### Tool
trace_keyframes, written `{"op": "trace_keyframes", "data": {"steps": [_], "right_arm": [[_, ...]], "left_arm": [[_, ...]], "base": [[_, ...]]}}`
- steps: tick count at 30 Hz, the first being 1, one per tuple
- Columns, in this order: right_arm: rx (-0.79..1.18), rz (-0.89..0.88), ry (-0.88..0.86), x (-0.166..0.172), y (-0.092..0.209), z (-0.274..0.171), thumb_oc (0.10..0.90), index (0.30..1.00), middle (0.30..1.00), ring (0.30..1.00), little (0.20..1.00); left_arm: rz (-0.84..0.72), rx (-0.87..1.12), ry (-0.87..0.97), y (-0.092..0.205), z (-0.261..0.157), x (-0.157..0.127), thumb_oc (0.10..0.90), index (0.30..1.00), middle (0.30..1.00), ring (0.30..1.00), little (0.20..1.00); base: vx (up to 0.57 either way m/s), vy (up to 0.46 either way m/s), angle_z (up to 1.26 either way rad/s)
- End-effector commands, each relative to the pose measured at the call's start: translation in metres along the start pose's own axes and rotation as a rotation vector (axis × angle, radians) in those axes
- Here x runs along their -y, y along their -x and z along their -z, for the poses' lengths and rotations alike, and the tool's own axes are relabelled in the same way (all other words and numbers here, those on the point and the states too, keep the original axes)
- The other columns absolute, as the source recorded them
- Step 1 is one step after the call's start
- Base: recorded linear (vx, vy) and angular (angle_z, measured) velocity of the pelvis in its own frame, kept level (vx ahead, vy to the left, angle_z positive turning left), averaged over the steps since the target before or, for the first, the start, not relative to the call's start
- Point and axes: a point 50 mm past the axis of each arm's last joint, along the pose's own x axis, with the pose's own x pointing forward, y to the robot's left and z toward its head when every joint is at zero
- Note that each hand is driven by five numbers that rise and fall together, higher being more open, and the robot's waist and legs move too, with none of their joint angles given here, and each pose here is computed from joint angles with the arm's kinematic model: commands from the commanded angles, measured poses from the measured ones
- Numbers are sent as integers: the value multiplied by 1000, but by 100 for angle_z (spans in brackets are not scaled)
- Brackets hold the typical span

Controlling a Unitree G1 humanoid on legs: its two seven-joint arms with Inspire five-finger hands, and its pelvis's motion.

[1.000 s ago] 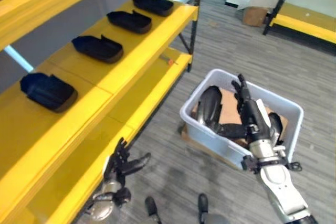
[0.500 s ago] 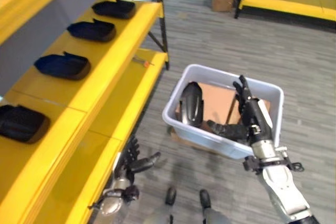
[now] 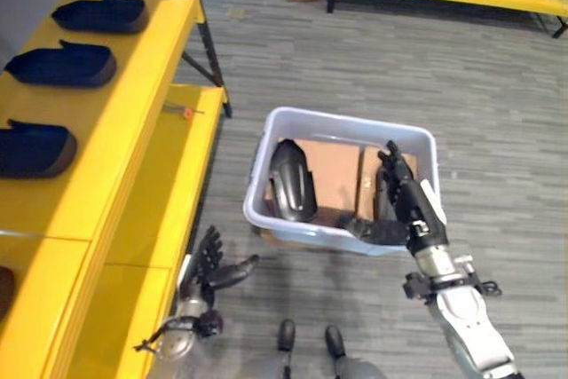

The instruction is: Move parts from the plastic box to the shelf.

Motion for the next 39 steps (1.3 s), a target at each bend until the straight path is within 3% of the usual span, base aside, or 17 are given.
{"op": "trace_keyframes", "data": {"steps": [1, 9, 12, 17, 33, 39], "right_arm": [[249, -30, 9, -2, -20, -41, 900, 1000, 1000, 1000, 1000], [341, -19, 93, -5, -41, -59, 900, 1000, 1000, 1000, 1000], [360, 56, 279, 25, -38, -67, 900, 1000, 1000, 1000, 1000], [391, 77, 402, 40, -48, -79, 900, 1000, 1000, 1000, 1000], [411, 80, 313, 27, -119, -103, 900, 1000, 1000, 1000, 1000], [388, 97, 257, 24, -126, -100, 900, 1000, 1000, 1000, 1000]], "left_arm": [[23, 187, -66, -2, -35, -6, 900, 1000, 1000, 1000, 1000], [-9, 222, -71, -2, -44, -14, 900, 1000, 1000, 1000, 1000], [17, 180, -52, 0, -33, -10, 900, 1000, 1000, 1000, 1000], [57, 164, -55, 3, -32, -8, 900, 1000, 1000, 1000, 1000], [116, 163, -24, -6, -37, 11, 900, 1000, 1000, 1000, 1000], [115, 169, -14, -9, -39, 16, 900, 1000, 1000, 1000, 1000]], "base": [[-24, 53, -53], [15, -77, -48], [60, -377, 26], [-36, -217, 64], [-38, -87, -8], [8, -1, 2]]}}
